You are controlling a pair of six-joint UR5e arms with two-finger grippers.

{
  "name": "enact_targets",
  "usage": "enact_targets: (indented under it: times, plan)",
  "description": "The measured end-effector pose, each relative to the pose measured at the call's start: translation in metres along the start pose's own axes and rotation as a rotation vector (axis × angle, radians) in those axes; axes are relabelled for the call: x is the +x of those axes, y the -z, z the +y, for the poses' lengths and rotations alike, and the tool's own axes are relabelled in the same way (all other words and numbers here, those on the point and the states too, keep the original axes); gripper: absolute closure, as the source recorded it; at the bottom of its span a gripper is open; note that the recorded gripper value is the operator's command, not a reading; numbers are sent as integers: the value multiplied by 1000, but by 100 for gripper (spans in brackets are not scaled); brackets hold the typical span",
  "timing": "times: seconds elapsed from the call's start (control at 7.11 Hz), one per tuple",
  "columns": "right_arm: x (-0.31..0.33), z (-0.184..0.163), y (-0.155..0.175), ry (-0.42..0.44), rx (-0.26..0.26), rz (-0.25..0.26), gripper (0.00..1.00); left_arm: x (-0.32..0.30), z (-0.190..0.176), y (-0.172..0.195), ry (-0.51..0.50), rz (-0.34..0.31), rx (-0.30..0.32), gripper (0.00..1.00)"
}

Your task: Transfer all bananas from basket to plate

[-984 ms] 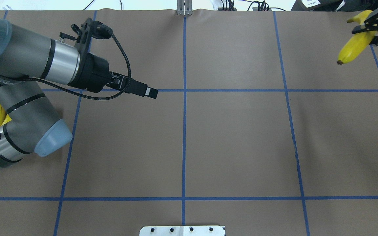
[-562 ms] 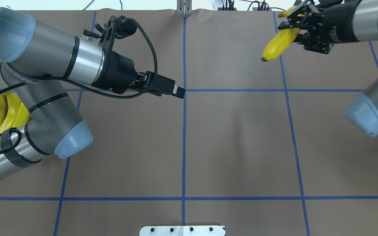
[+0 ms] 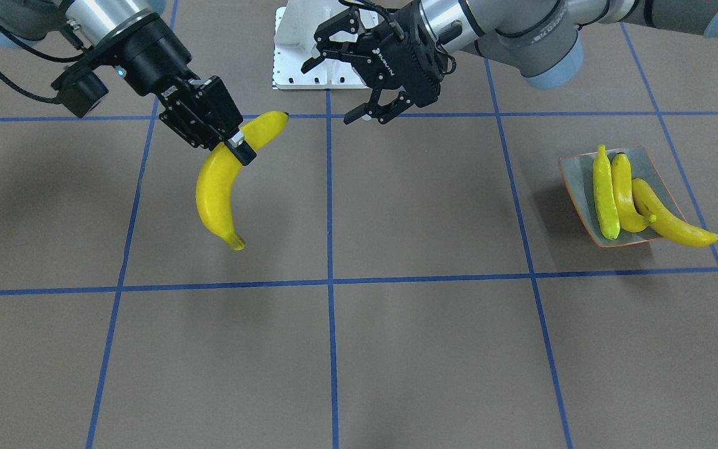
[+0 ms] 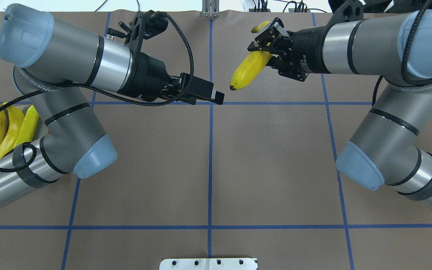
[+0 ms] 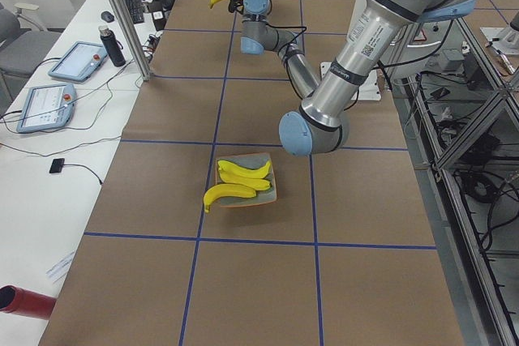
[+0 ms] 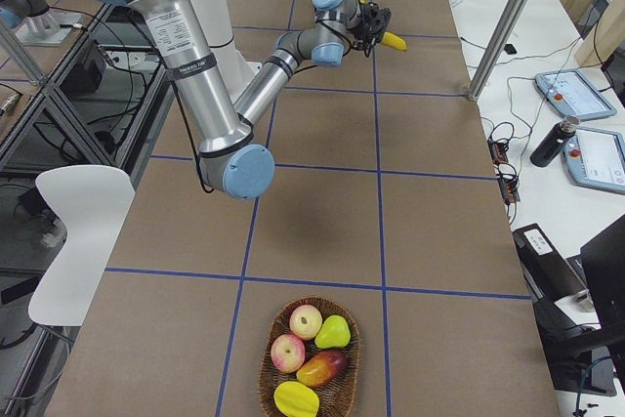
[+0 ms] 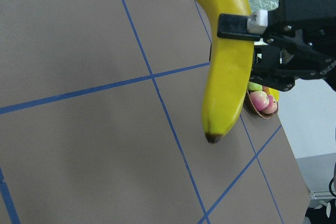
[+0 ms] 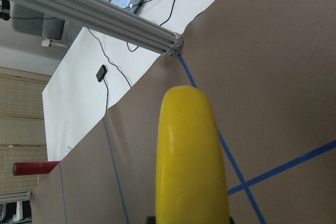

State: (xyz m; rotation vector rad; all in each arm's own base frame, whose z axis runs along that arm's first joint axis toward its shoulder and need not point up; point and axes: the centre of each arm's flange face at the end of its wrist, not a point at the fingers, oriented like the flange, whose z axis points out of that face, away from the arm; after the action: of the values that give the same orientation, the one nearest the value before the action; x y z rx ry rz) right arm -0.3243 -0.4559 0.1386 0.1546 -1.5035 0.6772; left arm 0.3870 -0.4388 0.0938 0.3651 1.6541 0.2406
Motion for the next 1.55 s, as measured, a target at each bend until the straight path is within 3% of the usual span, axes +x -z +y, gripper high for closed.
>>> enact_targets:
  times: [0.42, 0.56, 0.7, 0.84, 0.98, 1.12, 1.55]
  plan:
    - [-35, 54, -15, -27, -4, 26, 100, 2, 2, 0, 2, 6, -1, 0]
    - [-36, 66, -19, -26, -10, 34, 100, 3, 2, 0, 0, 10, -1, 5]
    - [-35, 76, -21, -25, -19, 39, 100, 4, 3, 1, -3, 12, 0, 33]
    - [-34, 82, -23, -23, -26, 42, 100, 3, 3, 1, -4, 12, 1, 81]
    - [-33, 86, -22, -21, -34, 41, 100, 3, 3, 2, -5, 13, 1, 100]
    - [-33, 88, -18, -18, -42, 36, 1, 3, 3, 2, -6, 13, 2, 100]
    - [-37, 85, -9, -1, -25, 17, 0, 0, 2, 4, -4, 5, 16, 100]
